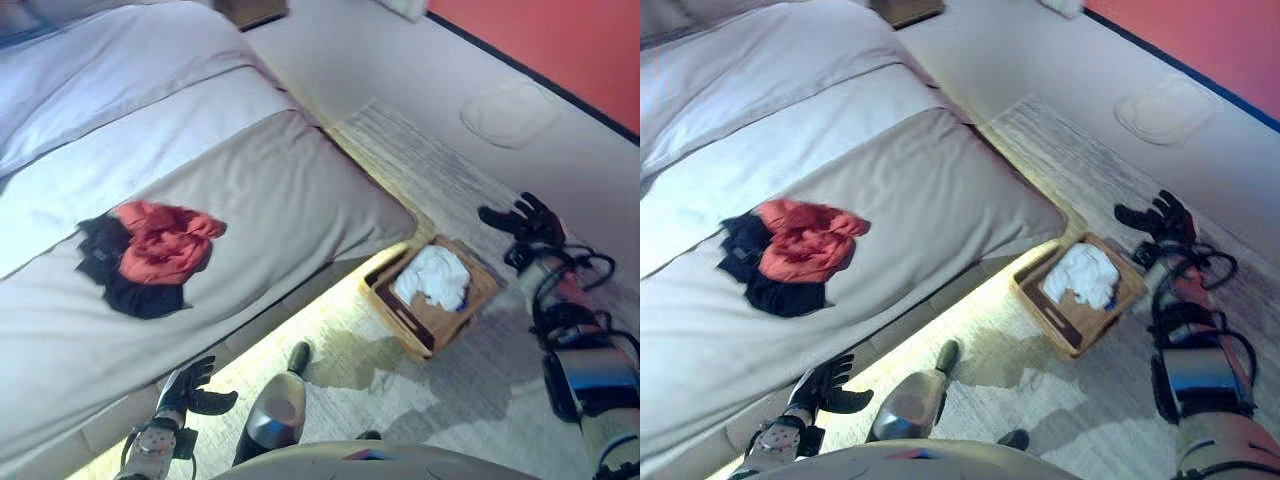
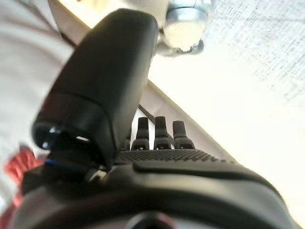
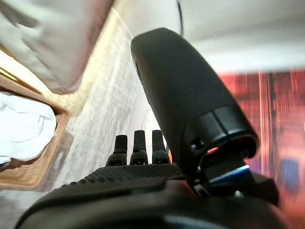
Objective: Pick up the clothes from the bed and place them into the basket
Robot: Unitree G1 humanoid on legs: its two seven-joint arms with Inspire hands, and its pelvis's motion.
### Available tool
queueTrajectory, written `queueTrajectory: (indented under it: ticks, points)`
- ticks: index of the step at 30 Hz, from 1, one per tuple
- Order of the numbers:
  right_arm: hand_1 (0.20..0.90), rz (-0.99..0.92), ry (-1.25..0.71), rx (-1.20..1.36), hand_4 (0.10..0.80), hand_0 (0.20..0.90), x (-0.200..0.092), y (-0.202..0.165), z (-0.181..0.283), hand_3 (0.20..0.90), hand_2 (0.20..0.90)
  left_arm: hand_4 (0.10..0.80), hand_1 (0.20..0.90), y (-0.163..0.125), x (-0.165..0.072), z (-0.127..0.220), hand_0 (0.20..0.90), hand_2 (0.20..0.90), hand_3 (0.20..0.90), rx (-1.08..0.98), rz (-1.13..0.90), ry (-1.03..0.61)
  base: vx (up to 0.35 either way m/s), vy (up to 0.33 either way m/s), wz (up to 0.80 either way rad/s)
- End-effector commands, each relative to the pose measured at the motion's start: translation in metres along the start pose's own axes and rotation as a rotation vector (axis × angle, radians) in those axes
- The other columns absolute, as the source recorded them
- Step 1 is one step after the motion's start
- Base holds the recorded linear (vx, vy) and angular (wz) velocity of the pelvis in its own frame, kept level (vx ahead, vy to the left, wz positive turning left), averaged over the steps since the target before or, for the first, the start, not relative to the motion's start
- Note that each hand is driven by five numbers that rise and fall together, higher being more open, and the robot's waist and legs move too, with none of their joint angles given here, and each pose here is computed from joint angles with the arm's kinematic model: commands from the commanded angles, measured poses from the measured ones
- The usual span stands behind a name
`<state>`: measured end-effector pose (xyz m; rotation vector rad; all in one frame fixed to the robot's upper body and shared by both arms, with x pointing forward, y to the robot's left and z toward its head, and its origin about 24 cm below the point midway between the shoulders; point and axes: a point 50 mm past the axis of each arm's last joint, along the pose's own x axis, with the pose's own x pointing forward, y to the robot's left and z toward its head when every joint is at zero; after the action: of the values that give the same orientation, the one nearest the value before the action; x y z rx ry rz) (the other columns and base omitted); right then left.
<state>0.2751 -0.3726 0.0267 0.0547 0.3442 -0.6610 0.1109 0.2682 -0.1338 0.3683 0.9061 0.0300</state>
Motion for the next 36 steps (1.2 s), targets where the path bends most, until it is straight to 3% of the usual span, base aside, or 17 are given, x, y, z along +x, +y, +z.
queueTrajectory:
  ticks: [1, 9, 16, 25, 30, 32, 36]
  points:
    - [0.900, 0.126, -0.270, 0.063, 0.800, 0.900, 0.003, 0.021, 0.080, 0.900, 0.900, 0.800, 0.900, 0.011, 0.005, 0.022, 0.900, 0.900, 0.900, 0.015, 0.043, -0.073, 0.118, 0.293, 1.19]
    - [0.900, 0.156, -0.203, -0.066, 0.800, 0.900, 0.001, 0.032, 0.048, 0.900, 0.900, 0.800, 0.900, 0.015, 0.011, 0.037, 0.900, 0.900, 0.900, -0.048, 0.081, -0.081, 0.107, 0.154, 0.95]
    - [0.900, 0.206, -0.185, -0.317, 0.800, 0.900, -0.002, 0.038, 0.030, 0.900, 0.900, 0.800, 0.900, 0.028, 0.014, 0.039, 0.900, 0.900, 0.900, -0.103, 0.157, -0.052, 0.112, -0.237, 0.76]
    - [0.900, 0.388, -0.177, -0.563, 0.800, 0.900, -0.012, 0.081, -0.001, 0.900, 0.900, 0.800, 0.900, 0.045, 0.007, 0.038, 0.900, 0.900, 0.900, -0.064, 0.234, -0.098, 0.167, -0.313, 0.83]
    - [0.900, 0.378, -0.306, -0.603, 0.800, 0.900, -0.018, 0.111, 0.021, 0.900, 0.900, 0.800, 0.900, 0.053, 0.008, 0.056, 0.900, 0.900, 0.900, -0.048, 0.227, -0.170, 0.003, -0.181, 0.80]
    - [0.900, 0.290, -0.354, -0.583, 0.800, 0.900, -0.013, 0.100, 0.042, 0.900, 0.900, 0.800, 0.900, 0.050, 0.010, 0.068, 0.900, 0.900, 0.900, 0.025, 0.165, -0.214, -0.047, -0.160, 1.32]
    - [0.900, 0.267, -0.462, -0.582, 0.800, 0.900, -0.011, 0.099, 0.080, 0.900, 0.900, 0.800, 0.900, 0.045, 0.007, 0.058, 0.900, 0.900, 0.900, 0.033, 0.145, -0.209, -0.035, -0.010, 1.24]
